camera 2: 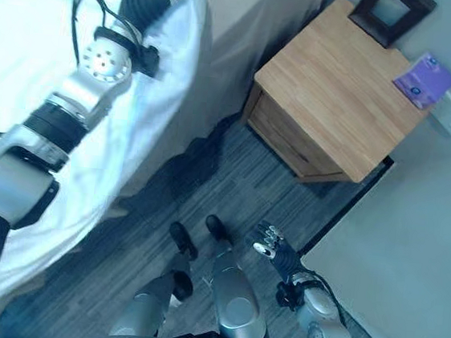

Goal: Making the bed.

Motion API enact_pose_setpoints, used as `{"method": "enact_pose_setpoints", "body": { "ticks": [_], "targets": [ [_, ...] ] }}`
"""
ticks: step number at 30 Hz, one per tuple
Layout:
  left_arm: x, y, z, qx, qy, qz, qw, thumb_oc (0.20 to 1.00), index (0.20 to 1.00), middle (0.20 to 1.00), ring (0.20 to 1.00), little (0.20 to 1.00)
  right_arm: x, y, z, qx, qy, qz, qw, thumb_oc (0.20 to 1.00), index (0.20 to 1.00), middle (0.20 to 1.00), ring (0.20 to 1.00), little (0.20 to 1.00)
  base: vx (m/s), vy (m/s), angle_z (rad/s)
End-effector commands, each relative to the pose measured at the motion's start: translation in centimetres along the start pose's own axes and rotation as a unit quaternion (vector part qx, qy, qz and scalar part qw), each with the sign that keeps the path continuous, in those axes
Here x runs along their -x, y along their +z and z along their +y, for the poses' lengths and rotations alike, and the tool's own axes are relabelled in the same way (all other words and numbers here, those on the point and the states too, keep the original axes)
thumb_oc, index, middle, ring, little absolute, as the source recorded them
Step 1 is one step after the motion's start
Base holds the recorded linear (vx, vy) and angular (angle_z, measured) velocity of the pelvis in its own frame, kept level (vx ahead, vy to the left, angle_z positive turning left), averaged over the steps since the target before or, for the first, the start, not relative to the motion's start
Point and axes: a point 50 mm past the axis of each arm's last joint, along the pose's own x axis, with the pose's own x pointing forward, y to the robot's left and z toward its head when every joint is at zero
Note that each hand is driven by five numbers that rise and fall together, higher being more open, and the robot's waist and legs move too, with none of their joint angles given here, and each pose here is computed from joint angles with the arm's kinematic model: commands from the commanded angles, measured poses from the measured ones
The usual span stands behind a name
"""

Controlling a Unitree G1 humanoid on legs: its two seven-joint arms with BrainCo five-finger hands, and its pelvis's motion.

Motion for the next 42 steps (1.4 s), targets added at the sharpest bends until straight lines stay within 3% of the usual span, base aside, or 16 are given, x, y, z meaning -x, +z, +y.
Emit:
{"method": "enact_pose_setpoints", "body": {
  "ticks": [1,2,3,13,18,19,23,24,26,30,32,33,34,36,37,42],
  "targets": [
    [-0.4,2.9,-4.8,0.049,-0.065,-0.083,0.993,0.354,0.354,0.354,0.354,0.354,1.8,-0.8,-0.4,0.022,-0.011,0.006,1.000,1.000,1.000,1.000,1.000,1.000,0.00,0.000,0.00],
    [-0.3,2.1,-5.1,0.057,-0.067,-0.068,0.994,0.922,0.922,0.922,0.922,0.922,1.8,-0.6,-0.5,0.024,-0.008,0.004,1.000,1.000,1.000,1.000,1.000,1.000,0.00,0.000,0.00],
    [0.1,1.3,-5.2,0.069,-0.079,-0.051,0.993,1.000,1.000,1.000,1.000,1.000,1.9,-0.5,-0.6,0.024,-0.008,0.004,1.000,1.000,1.000,1.000,1.000,1.000,0.01,0.013,-0.04],
    [0.4,-0.4,-2.0,0.091,-0.044,-0.024,0.995,1.000,1.000,1.000,1.000,1.000,2.6,-1.0,-1.4,0.019,-0.021,0.016,0.999,1.000,1.000,1.000,1.000,1.000,0.01,-0.017,-0.08],
    [0.3,3.1,-0.7,0.086,-0.040,-0.105,0.990,1.000,1.000,1.000,1.000,1.000,2.1,-1.0,-1.3,0.010,-0.018,0.014,1.000,1.000,1.000,1.000,1.000,1.000,0.01,-0.062,0.08],
    [2.4,5.7,-1.0,0.156,-0.086,-0.180,0.967,1.000,1.000,1.000,1.000,1.000,2.0,-0.5,-1.2,-0.013,-0.021,-0.006,1.000,1.000,1.000,1.000,1.000,1.000,0.01,-0.035,0.16],
    [5.8,6.4,-0.6,0.201,-0.105,-0.230,0.946,1.000,1.000,1.000,1.000,1.000,2.6,-0.7,-1.7,-0.011,-0.037,-0.009,0.999,1.000,1.000,1.000,1.000,1.000,0.02,-0.067,0.07],
    [8.4,6.8,0.7,0.212,-0.112,-0.260,0.935,1.000,1.000,1.000,1.000,1.000,2.7,0.1,-2.7,-0.003,-0.065,-0.028,0.997,1.000,1.000,1.000,1.000,1.000,0.02,-0.079,0.24],
    [9.6,6.4,2.1,0.213,-0.101,-0.265,0.935,1.000,1.000,1.000,1.000,1.000,2.7,1.1,-3.4,-0.003,-0.086,-0.052,0.995,1.000,1.000,1.000,1.000,1.000,0.02,-0.060,0.23],
    [14.8,2.0,7.1,0.221,-0.006,-0.199,0.955,1.000,1.000,1.000,1.000,1.000,3.0,5.7,-6.5,0.043,-0.167,-0.139,0.975,1.000,1.000,1.000,1.000,1.000,0.02,-0.067,0.19],
    [18.2,-1.7,8.4,0.246,0.046,-0.114,0.962,1.000,1.000,1.000,1.000,1.000,4.0,12.0,-8.8,0.119,-0.217,-0.222,0.943,1.000,1.000,1.000,1.000,1.000,0.01,-0.067,0.22],
    [18.2,-1.7,8.4,0.246,0.047,-0.114,0.961,1.000,1.000,1.000,1.000,1.000,4.0,12.1,-8.8,0.119,-0.217,-0.222,0.943,0.570,0.570,0.570,0.570,0.570,0.01,-0.024,0.21],
    [19.2,-2.7,8.6,0.239,0.046,-0.083,0.966,1.000,1.000,1.000,1.000,1.000,4.3,15.0,-9.7,0.151,-0.236,-0.252,0.926,0.200,0.200,0.200,0.200,0.200,0.00,-0.021,0.43],
    [20.5,-4.1,7.7,0.256,0.020,-0.031,0.966,1.000,1.000,1.000,1.000,1.000,4.6,21.8,-10.5,0.222,-0.268,-0.312,0.884,0.200,0.200,0.200,0.200,0.200,0.01,-0.020,0.49],
    [20.5,-4.0,7.8,0.255,0.022,-0.032,0.966,1.000,1.000,1.000,1.000,1.000,4.4,22.0,-10.5,0.224,-0.265,-0.313,0.884,0.200,0.200,0.200,0.200,0.200,0.01,-0.011,0.23],
    [22.1,-5.4,4.2,0.322,-0.051,0.042,0.945,1.000,1.000,1.000,1.000,1.000,3.9,34.5,-7.2,0.337,-0.282,-0.403,0.803,0.200,0.200,0.200,0.200,0.200,-0.04,0.003,0.21]
  ]
}}
